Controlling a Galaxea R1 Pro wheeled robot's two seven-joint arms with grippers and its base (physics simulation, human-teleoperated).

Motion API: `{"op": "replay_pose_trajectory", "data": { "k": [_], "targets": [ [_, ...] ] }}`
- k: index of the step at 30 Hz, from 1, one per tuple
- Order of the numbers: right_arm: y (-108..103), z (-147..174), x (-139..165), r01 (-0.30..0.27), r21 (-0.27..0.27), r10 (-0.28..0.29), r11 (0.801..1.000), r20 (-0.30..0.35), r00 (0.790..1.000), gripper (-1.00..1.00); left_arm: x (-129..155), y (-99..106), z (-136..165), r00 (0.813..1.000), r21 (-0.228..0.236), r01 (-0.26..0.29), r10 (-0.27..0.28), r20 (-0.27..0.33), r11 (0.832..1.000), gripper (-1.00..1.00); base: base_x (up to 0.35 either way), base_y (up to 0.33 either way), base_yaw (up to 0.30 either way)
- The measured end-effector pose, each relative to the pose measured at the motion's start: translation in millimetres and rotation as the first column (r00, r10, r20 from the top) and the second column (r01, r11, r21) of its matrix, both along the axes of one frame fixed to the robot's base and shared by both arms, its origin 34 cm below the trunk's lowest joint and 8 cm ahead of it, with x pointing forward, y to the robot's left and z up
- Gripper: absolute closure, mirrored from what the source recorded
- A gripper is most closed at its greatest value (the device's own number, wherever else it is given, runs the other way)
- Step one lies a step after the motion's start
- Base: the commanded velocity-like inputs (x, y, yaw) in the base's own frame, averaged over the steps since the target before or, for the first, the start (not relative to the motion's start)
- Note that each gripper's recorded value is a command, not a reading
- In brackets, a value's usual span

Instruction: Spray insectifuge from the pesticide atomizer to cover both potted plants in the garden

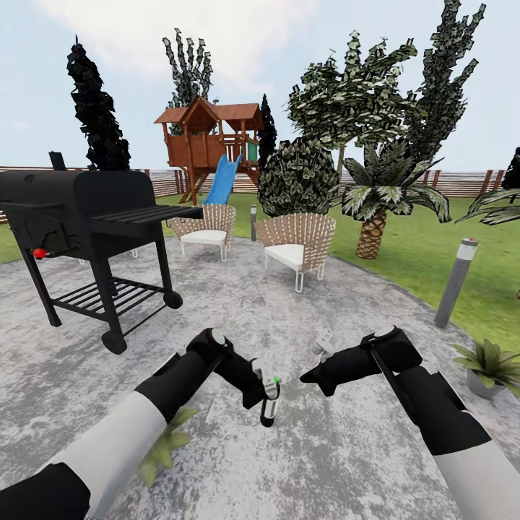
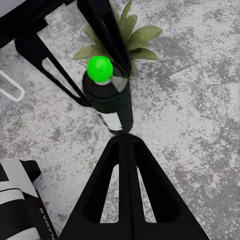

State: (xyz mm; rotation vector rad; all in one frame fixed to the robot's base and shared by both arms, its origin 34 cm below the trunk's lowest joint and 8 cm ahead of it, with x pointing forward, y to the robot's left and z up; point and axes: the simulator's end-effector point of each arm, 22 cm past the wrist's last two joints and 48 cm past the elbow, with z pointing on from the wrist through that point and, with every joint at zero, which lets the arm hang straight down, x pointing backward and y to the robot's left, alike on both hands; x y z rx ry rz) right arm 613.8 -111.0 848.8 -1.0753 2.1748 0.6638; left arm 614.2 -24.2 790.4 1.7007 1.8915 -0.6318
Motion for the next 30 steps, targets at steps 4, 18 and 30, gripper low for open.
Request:
{"op": "replay_pose_trajectory", "data": {
  "k": [4, 18, 30],
  "targets": [
    [-1, 0, 1, 0.003, -0.001, -0.003, 1.0, 0.001, 1.0, 1.0, 12, 17, 2, 0.999, -0.012, -0.047, 0.047, 0.001, 0.999, 1.0, 0.0, 0.0, 0.0],
    [-102, -65, 6, 0.151, -0.139, -0.169, 0.979, -0.136, 0.976, -1.0, 80, 88, 60, 0.882, -0.263, -0.467, 0.424, -0.204, 0.844, 1.0, 0.0, 0.0, 0.0],
    [-282, -38, 69, 0.677, -0.013, -0.677, 0.736, -0.016, 0.735, -1.0, 90, 159, 47, 0.762, -0.168, -0.635, 0.573, -0.302, 0.754, 1.0, 0.0, 0.0, 0.0]
  ]
}}
